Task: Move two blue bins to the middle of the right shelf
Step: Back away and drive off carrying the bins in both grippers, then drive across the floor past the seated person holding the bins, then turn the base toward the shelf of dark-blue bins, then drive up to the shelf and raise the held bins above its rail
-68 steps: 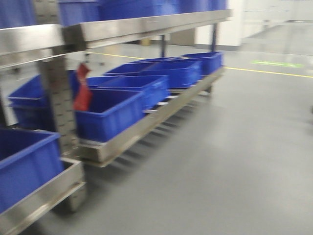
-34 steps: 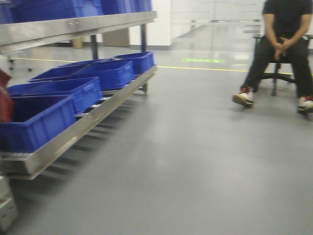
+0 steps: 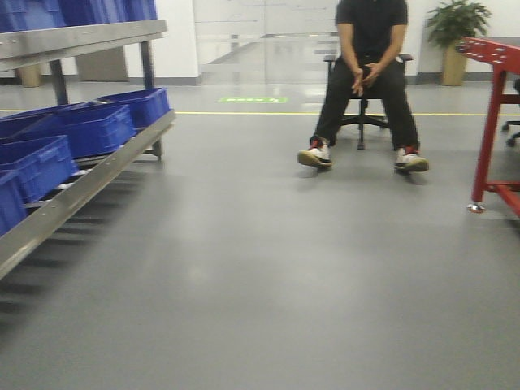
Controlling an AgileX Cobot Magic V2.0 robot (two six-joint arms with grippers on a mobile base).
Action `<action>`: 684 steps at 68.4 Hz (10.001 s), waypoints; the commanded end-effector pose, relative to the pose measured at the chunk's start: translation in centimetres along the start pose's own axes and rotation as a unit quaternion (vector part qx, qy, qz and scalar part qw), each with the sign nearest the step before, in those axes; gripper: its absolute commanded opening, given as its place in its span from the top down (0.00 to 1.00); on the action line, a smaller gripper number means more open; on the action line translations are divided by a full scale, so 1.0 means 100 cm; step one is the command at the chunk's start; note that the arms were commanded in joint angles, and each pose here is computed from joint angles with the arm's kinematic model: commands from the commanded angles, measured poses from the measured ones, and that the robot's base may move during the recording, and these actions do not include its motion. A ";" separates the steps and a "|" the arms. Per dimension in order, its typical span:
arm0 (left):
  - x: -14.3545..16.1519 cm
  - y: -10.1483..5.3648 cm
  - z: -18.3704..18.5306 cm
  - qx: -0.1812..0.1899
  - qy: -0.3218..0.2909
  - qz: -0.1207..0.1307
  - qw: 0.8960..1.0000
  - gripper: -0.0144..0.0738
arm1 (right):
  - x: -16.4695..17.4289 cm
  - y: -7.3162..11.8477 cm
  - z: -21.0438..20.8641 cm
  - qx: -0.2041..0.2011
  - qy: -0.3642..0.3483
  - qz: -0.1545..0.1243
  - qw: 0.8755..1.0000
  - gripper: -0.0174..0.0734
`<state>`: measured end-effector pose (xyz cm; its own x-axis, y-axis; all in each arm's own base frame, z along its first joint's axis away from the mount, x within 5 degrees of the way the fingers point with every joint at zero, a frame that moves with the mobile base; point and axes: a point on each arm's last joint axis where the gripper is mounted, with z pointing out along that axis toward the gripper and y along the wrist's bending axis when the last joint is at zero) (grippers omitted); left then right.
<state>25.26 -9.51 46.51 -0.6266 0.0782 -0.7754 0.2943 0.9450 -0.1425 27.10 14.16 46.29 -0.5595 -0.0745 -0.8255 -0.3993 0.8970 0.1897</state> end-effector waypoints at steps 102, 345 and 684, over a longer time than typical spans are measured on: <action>-0.010 -0.005 -0.014 0.021 -0.058 0.006 0.998 0.96 | -0.011 0.002 -0.012 -0.005 -0.051 -0.014 0.999 0.97; -0.040 -0.006 -0.015 0.026 -0.217 0.010 0.976 0.96 | -0.011 0.002 -0.012 -0.006 -0.055 -0.014 0.998 0.97; -0.043 -0.006 -0.014 0.027 -0.233 0.010 0.972 0.96 | -0.015 0.003 -0.012 -0.009 -0.072 -0.013 0.997 0.97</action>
<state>26.92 -9.84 48.38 -0.3967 0.0298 -0.9175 0.3218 0.9406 -0.1085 27.31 14.09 46.54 -0.5380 -0.0519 -0.8414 -0.3898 0.9003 0.1938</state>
